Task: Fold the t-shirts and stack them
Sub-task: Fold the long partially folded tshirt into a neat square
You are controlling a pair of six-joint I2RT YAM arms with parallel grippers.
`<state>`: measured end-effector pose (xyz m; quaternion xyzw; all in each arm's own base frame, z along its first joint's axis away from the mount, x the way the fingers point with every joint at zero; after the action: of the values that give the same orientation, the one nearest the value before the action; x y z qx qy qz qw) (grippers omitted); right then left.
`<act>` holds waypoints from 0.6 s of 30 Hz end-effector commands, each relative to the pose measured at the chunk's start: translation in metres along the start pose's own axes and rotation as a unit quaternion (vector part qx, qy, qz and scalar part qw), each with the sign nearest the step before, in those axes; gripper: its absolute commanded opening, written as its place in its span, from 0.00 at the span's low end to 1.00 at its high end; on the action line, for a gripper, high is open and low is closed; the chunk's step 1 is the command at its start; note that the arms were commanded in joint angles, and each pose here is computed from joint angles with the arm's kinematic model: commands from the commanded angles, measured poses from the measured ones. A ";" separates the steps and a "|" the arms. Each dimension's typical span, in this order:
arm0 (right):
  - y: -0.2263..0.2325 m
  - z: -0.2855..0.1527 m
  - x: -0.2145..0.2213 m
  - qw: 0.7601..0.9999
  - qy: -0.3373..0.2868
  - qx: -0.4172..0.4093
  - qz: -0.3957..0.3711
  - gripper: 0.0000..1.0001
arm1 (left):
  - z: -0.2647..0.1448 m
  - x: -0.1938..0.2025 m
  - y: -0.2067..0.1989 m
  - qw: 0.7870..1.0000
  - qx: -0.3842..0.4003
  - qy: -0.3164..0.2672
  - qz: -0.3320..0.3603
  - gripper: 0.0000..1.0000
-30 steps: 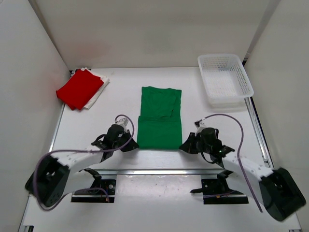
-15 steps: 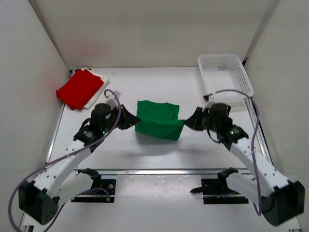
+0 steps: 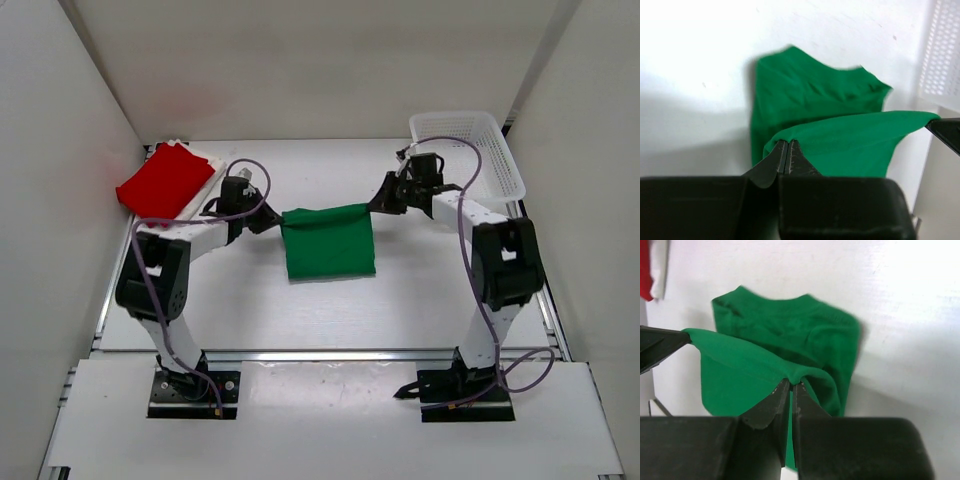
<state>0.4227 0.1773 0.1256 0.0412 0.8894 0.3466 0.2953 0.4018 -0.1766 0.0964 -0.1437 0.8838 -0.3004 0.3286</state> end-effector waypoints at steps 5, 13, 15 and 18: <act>-0.010 0.027 -0.056 0.999 -0.047 0.018 -0.022 0.00 | 0.012 -0.071 -0.019 0.993 0.033 -0.110 -0.020 0.23; 0.015 0.001 -0.053 0.994 -0.090 0.029 -0.048 0.41 | -0.014 -0.059 -0.055 0.989 0.080 -0.122 -0.004 0.42; 0.021 -0.003 -0.034 0.994 -0.093 0.018 -0.051 0.26 | -0.014 -0.028 -0.068 0.991 0.093 -0.099 0.018 0.40; 0.032 -0.005 0.007 0.995 -0.074 -0.032 -0.052 0.03 | -0.010 0.031 -0.061 0.994 0.096 -0.052 0.031 0.40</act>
<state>0.4240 0.1804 0.1285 0.0377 0.8824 0.3155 0.3470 0.4100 -0.2118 0.1400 -0.1327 0.8294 -0.3532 0.4119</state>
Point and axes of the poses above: each gripper's point midway between its finger pads, its own z axis out along the fingers, its own y axis along the line the jaws close on, x = y × z, the point moved 2 cm from there along -z, back along the fingers, and after that the axes turned 3 degrees about z, right-handed, at the moved point
